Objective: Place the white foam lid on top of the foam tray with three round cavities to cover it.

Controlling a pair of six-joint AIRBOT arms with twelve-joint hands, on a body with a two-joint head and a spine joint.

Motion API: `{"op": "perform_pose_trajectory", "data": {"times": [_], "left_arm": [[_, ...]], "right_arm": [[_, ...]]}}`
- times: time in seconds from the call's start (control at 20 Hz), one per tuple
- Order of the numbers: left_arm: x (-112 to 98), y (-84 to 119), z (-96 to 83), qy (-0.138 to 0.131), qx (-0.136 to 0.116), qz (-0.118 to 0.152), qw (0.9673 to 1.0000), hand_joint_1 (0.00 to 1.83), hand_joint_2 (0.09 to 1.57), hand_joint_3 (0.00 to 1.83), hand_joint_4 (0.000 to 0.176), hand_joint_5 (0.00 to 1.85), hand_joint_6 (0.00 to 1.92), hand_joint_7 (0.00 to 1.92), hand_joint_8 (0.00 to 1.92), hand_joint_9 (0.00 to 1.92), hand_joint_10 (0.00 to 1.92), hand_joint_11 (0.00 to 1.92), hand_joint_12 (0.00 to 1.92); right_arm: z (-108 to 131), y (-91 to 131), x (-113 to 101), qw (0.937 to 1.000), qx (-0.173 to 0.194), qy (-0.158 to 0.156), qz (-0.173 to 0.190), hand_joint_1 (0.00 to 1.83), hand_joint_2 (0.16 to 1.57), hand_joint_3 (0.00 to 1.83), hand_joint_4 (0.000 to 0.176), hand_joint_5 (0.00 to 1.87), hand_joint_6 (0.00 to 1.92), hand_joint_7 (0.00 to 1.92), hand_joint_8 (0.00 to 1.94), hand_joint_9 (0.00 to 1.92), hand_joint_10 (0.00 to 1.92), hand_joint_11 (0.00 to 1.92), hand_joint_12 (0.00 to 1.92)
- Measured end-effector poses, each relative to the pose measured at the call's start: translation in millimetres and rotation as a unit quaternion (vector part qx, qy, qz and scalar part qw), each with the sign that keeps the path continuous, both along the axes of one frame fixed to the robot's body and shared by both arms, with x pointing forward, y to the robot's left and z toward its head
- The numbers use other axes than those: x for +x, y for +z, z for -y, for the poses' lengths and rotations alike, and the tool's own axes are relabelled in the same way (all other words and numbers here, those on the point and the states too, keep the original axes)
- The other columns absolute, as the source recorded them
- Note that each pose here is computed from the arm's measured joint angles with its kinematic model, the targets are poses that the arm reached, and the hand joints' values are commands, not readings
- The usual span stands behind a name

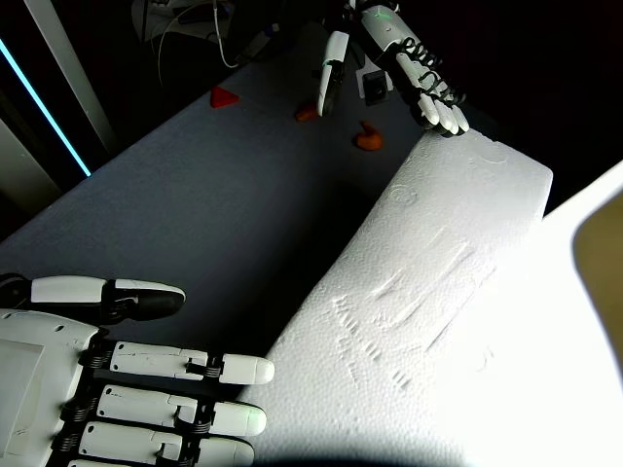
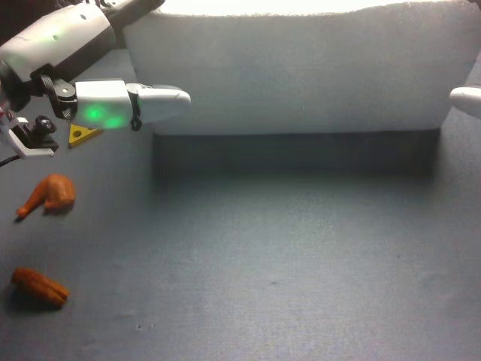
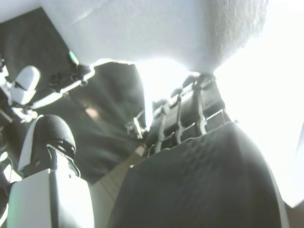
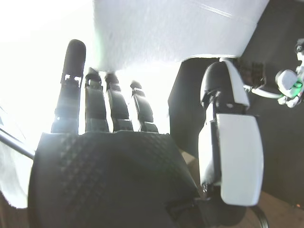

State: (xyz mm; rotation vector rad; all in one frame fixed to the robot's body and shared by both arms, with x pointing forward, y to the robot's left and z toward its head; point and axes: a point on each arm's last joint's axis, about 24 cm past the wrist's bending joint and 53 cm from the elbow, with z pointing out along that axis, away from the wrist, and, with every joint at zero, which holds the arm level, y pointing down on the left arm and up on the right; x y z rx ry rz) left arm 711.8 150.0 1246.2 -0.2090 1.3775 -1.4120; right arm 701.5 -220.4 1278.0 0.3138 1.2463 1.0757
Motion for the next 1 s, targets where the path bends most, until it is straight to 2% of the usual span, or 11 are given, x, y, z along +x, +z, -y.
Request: {"op": "perform_pose_trajectory", "data": {"times": [0.05, 0.1, 0.2, 0.3, 0.35, 0.45, 0.5, 0.85, 0.9, 0.95, 1.0], "left_arm": [[3.1, -0.5, -0.9, 0.003, 0.001, -0.001, 1.0, 0.54, 1.09, 0.0, 0.0, 0.0, 0.0, 0.0, 0.0, 0.0, 0.0, 0.02, 0.03], [4.1, -0.9, -1.4, 0.004, 0.001, -0.002, 1.0, 0.54, 1.08, 0.0, 0.0, 0.0, 0.0, 0.0, 0.0, 0.0, 0.0, 0.0, 0.14], [2.8, -0.5, -2.1, 0.005, -0.006, -0.005, 1.0, 0.55, 1.09, 0.0, 0.0, 0.0, 0.0, 0.0, 0.0, 0.0, 0.0, 0.0, 0.22], [-1.8, -1.9, -3.5, 0.003, -0.01, -0.006, 0.9999, 0.56, 1.09, 0.0, 0.0, 0.0, 0.0, 0.0, 0.0, 0.0, 0.0, 0.0, 0.24], [-4.8, -2.4, -5.0, 0.002, -0.012, -0.006, 0.9999, 0.57, 1.07, 0.0, 0.0, 0.0, 0.0, 0.0, 0.0, 0.0, 0.0, 0.0, 0.01], [-8.4, -5.5, -7.3, 0.001, -0.01, -0.009, 0.9999, 0.58, 1.05, 0.0, 0.014, 0.0, 0.0, 0.0, 0.0, 0.0, 0.0, 0.0, 0.0], [-9.7, -4.2, -7.9, 0.001, -0.011, -0.007, 0.9999, 0.57, 1.04, 0.0, 0.023, 0.0, 0.0, 0.0, 0.0, 0.0, 0.0, 0.0, 0.0], [-12.8, -7.4, -19.0, 0.009, -0.008, -0.008, 0.9999, 0.58, 1.05, 0.0, 0.009, 0.0, 0.0, 0.0, 0.0, 0.0, 0.0, 0.0, 0.0], [-12.4, -7.0, -19.5, 0.009, -0.008, -0.008, 0.9999, 0.54, 1.04, 0.0, 0.037, 0.0, 0.0, 0.0, 0.0, 0.0, 0.0, 0.0, 0.0], [-12.0, -6.3, -19.5, 0.01, -0.009, -0.007, 0.9999, 0.55, 1.05, 0.0, 0.04, 0.0, 0.0, 0.0, 0.0, 0.0, 0.0, 0.0, 0.0], [-11.0, -5.3, -19.4, 0.011, -0.009, -0.008, 0.9999, 0.61, 1.07, 0.0, 0.055, 0.0, 0.0, 0.0, 0.0, 0.0, 0.0, 0.0, 0.0]], "right_arm": [[-0.2, -0.5, 0.6, 1.0, 0.001, 0.0, -0.001, 0.54, 1.14, 0.0, 0.034, 0.0, 0.0, 0.06, 0.02, 0.1, 0.05, 0.0, 1.26], [-0.5, 0.3, 0.4, 1.0, 0.0, 0.001, 0.0, 0.49, 1.17, 0.01, 0.036, 0.0, 0.0, 0.06, 0.02, 0.07, 0.04, 0.0, 1.3], [-0.7, 1.2, -1.2, 1.0, 0.001, 0.002, 0.0, 0.46, 1.17, 0.0, 0.025, 0.0, 0.0, 0.01, 0.0, 0.02, 0.03, 0.0, 1.19], [0.1, 4.0, -5.9, 1.0, -0.001, 0.003, 0.0, 0.45, 1.16, 0.0, 0.03, 0.0, 0.0, 0.0, 0.0, 0.02, 0.04, 0.0, 1.18], [-1.0, 5.9, -10.1, 1.0, -0.002, 0.007, 0.001, 0.43, 1.19, 0.0, 0.048, 0.0, 0.0, 0.0, 0.0, 0.02, 0.01, 0.0, 0.96], [-2.5, 7.8, -14.2, 1.0, -0.001, 0.01, 0.001, 0.42, 1.21, 0.01, 0.024, 0.0, 0.0, 0.0, 0.0, 0.02, 0.01, 0.0, 0.9], [-3.0, 8.4, -15.4, 0.9999, 0.0, 0.011, 0.002, 0.41, 1.2, 0.0, 0.038, 0.0, 0.0, 0.02, 0.01, 0.03, 0.02, 0.0, 0.81], [-5.4, 10.1, -27.2, 0.9998, -0.004, 0.018, 0.008, 0.42, 1.23, 0.01, 0.036, 0.0, 0.0, 0.05, 0.01, 0.04, 0.04, 0.0, 0.77], [-3.9, 10.2, -28.2, 0.9998, -0.006, 0.017, 0.009, 0.42, 1.22, 0.0, 0.028, 0.0, 0.0, 0.04, 0.0, 0.05, 0.04, 0.0, 0.76], [-3.7, 10.9, -28.7, 0.9998, -0.007, 0.018, 0.011, 0.42, 1.22, 0.0, 0.031, 0.0, 0.0, 0.05, 0.0, 0.06, 0.06, 0.0, 0.86], [-2.7, 11.8, -28.8, 0.9998, -0.006, 0.016, 0.012, 0.43, 1.2, 0.0, 0.02, 0.0, 0.0, 0.08, 0.01, 0.08, 0.11, 0.0, 0.99]]}}
